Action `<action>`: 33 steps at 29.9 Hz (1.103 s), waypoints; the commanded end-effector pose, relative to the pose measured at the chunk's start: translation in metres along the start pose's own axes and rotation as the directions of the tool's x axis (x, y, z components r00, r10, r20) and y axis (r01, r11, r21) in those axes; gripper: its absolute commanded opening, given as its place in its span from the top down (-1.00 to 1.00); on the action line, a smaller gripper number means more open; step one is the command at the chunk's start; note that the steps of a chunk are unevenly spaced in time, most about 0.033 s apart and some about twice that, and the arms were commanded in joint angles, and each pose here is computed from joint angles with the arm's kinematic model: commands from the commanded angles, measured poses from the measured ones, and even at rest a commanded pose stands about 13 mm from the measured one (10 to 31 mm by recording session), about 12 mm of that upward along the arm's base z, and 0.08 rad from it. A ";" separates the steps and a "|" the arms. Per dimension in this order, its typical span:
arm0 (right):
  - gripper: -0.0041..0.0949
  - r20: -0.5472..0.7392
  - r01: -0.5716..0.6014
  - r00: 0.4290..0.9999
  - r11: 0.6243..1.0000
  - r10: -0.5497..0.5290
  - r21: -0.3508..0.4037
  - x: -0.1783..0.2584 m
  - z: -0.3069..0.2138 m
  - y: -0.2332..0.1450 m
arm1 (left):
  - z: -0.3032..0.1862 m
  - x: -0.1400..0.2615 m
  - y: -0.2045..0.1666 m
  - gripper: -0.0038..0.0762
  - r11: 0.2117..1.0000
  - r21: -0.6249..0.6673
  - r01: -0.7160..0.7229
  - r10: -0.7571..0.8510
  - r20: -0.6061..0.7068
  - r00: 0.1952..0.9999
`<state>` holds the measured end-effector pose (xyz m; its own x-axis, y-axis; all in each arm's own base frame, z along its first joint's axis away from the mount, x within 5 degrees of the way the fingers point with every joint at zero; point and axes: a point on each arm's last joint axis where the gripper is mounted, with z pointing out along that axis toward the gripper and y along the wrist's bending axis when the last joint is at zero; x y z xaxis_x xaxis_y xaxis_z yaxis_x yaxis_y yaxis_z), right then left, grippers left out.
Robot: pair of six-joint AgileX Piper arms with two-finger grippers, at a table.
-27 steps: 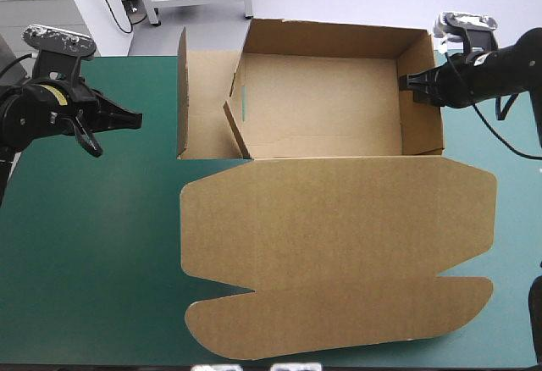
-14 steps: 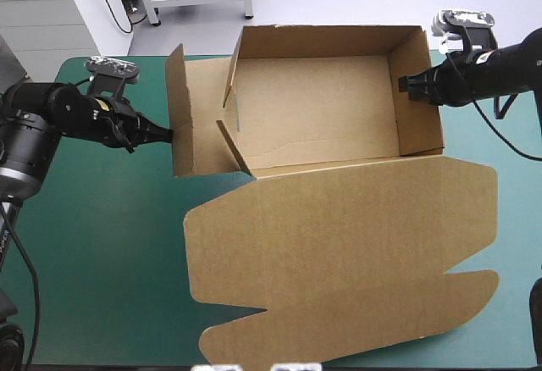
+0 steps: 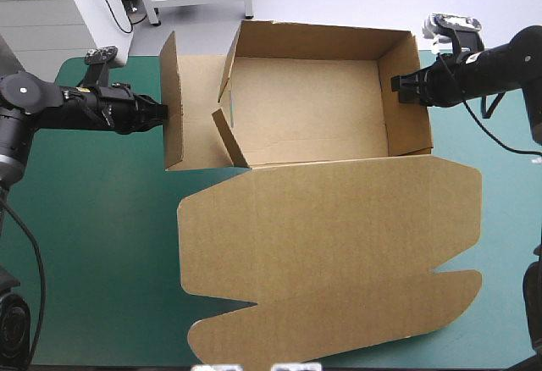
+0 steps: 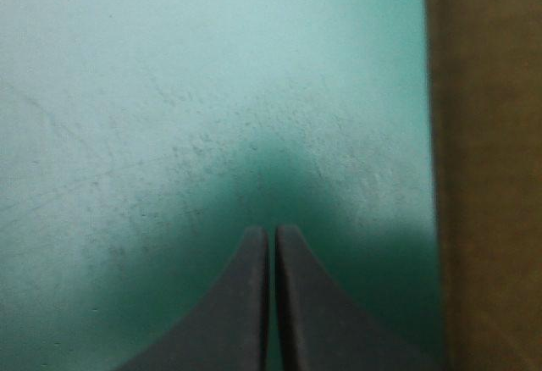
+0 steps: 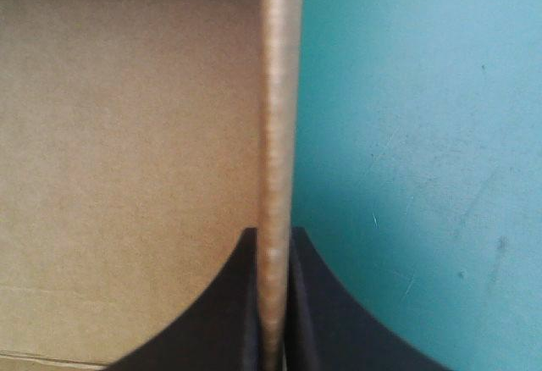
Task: Fold the box
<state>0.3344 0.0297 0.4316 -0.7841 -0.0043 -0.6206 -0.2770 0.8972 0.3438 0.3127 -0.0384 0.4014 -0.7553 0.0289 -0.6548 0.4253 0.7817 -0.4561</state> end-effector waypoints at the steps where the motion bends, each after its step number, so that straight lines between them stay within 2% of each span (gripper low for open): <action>1: 0.96 0.089 0.015 0.996 0.998 -0.010 -0.061 -0.005 -0.024 0.018 | -0.010 -0.008 -0.019 0.87 0.993 0.120 0.002 -0.011 0.068 0.998; 5: 0.96 0.095 0.015 0.995 0.998 -0.009 -0.060 -0.005 -0.024 0.018 | -0.004 -0.009 -0.022 0.87 0.971 0.235 0.039 -0.049 0.039 0.998; 11: 0.96 0.094 -0.014 0.995 1.000 0.015 -0.008 -0.005 -0.023 0.012 | -0.011 -0.017 -0.039 0.87 0.900 0.434 0.038 -0.096 0.114 0.989; 18: 0.95 0.100 -0.003 0.995 0.999 -0.002 0.054 -0.006 -0.017 0.020 | -0.007 -0.018 -0.052 0.83 0.874 0.487 -0.004 -0.066 0.128 0.990; 23: 0.95 0.138 -0.002 0.990 0.998 -0.006 0.062 -0.009 -0.012 0.032 | -0.003 -0.017 -0.060 0.59 0.865 0.501 -0.040 -0.028 0.127 0.991; 33: 0.95 0.161 -0.027 0.987 0.997 0.015 0.070 -0.011 -0.011 0.033 | -0.002 -0.017 -0.066 -0.15 0.846 0.528 -0.076 -0.006 0.153 0.988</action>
<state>0.3390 0.0525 0.4302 -0.7682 0.0272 -0.6397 -0.1994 0.9392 0.2794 0.3162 -0.0827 0.4164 -0.7149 -0.0577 -0.6968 0.6052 0.4480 -0.6581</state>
